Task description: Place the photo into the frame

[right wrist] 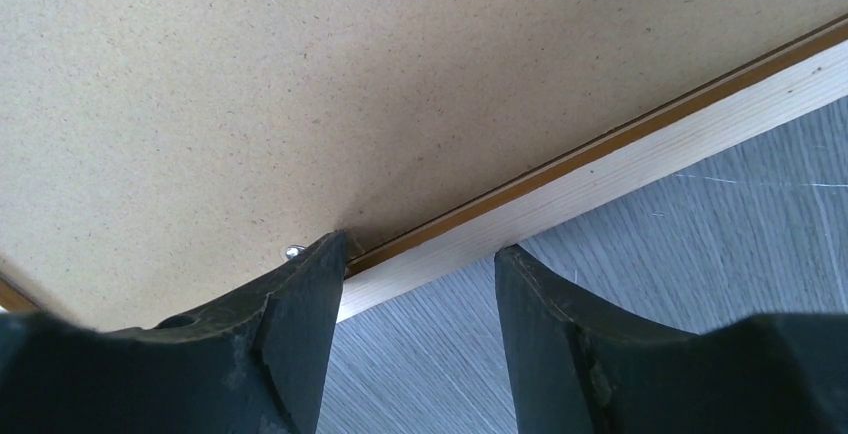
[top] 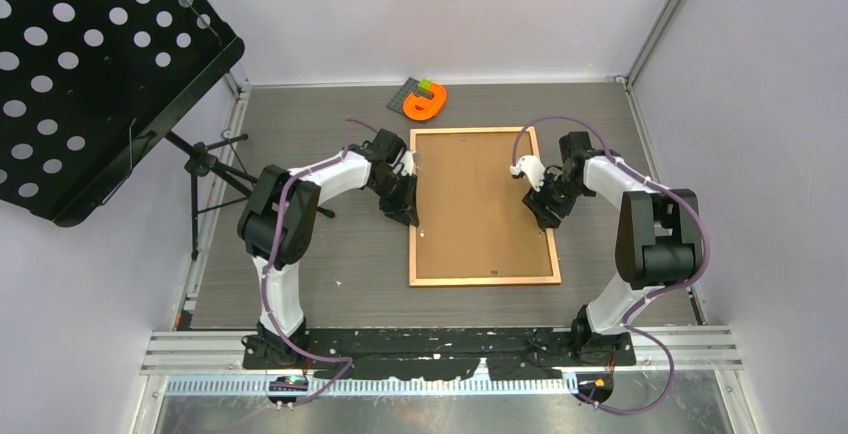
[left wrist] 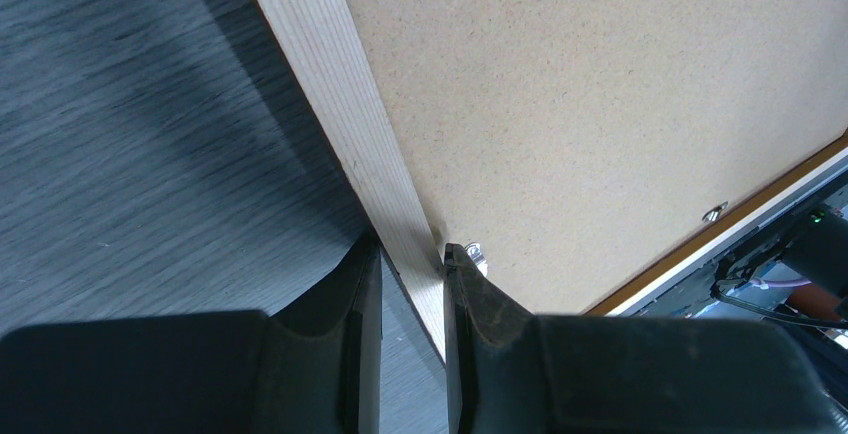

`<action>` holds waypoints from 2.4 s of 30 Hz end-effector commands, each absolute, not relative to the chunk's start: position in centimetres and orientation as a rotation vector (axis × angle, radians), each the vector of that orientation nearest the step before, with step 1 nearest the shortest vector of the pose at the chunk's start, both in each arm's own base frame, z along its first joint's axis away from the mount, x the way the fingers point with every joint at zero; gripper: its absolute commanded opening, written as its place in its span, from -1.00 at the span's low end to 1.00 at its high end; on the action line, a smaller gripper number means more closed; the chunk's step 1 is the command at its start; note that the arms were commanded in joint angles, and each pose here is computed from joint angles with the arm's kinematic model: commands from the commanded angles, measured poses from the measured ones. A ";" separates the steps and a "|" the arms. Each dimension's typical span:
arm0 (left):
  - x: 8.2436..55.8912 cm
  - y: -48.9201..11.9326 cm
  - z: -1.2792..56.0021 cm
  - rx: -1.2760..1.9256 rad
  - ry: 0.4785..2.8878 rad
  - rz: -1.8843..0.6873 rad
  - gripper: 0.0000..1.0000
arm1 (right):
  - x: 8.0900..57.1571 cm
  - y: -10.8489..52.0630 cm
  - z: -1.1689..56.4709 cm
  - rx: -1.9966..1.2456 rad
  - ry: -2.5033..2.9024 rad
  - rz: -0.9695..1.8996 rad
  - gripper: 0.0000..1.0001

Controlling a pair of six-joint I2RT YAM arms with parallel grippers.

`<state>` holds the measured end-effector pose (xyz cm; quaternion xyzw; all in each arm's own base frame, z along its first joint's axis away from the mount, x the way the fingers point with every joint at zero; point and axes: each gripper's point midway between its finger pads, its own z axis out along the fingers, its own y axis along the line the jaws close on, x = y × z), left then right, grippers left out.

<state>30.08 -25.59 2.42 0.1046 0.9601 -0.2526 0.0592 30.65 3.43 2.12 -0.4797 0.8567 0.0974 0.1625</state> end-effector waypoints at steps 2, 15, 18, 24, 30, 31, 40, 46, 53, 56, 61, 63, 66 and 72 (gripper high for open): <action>30.5 -23.8 -0.4 0.367 2.936 -0.630 -1.00 | 25.2 2.1 -1.6 -1.585 2.585 0.398 0.24; 30.6 -24.2 0.0 0.381 2.920 -0.656 -1.00 | 25.1 2.2 -1.8 -1.694 2.556 0.432 0.34; 30.6 -24.2 0.1 0.382 2.919 -0.657 -1.00 | 25.0 2.3 -1.9 -1.726 2.551 0.412 0.37; 30.6 -24.2 0.1 0.384 2.918 -0.661 -1.00 | 24.9 2.4 -1.9 -1.777 2.526 0.378 0.47; 30.7 -24.2 0.1 0.383 2.918 -0.662 -1.00 | 24.6 2.4 -1.8 -1.829 2.505 0.355 0.58; 30.6 -24.2 0.1 0.385 2.918 -0.662 -1.00 | 24.6 2.4 -1.8 -1.835 2.502 0.352 0.58; 30.7 -24.1 0.1 0.386 2.916 -0.658 -1.00 | 24.2 2.5 -1.8 -1.891 2.462 0.325 0.72; 30.7 -24.1 0.1 0.386 2.918 -0.658 -1.00 | 24.6 2.6 -1.7 -1.881 2.448 0.309 0.75; 30.7 -24.1 0.1 0.378 2.920 -0.668 -1.00 | 26.4 3.6 0.4 -1.709 2.431 0.359 0.75; 30.7 -24.0 0.1 0.373 2.918 -0.669 -1.00 | 26.9 4.2 1.8 -1.640 2.411 0.405 0.75; 30.7 -24.1 0.1 0.368 2.917 -0.674 -1.00 | 29.1 4.7 4.6 -1.465 2.402 0.458 0.76; 30.7 -24.1 0.1 0.368 2.917 -0.675 -1.00 | 30.2 5.1 5.8 -1.390 2.389 0.478 0.76; 30.7 -24.1 0.1 0.365 2.917 -0.677 -1.00 | 32.2 4.5 7.4 -1.192 2.416 0.499 0.76; 30.7 -24.2 0.0 0.358 2.920 -0.680 -1.00 | 36.9 3.8 8.2 -0.787 2.472 0.380 0.74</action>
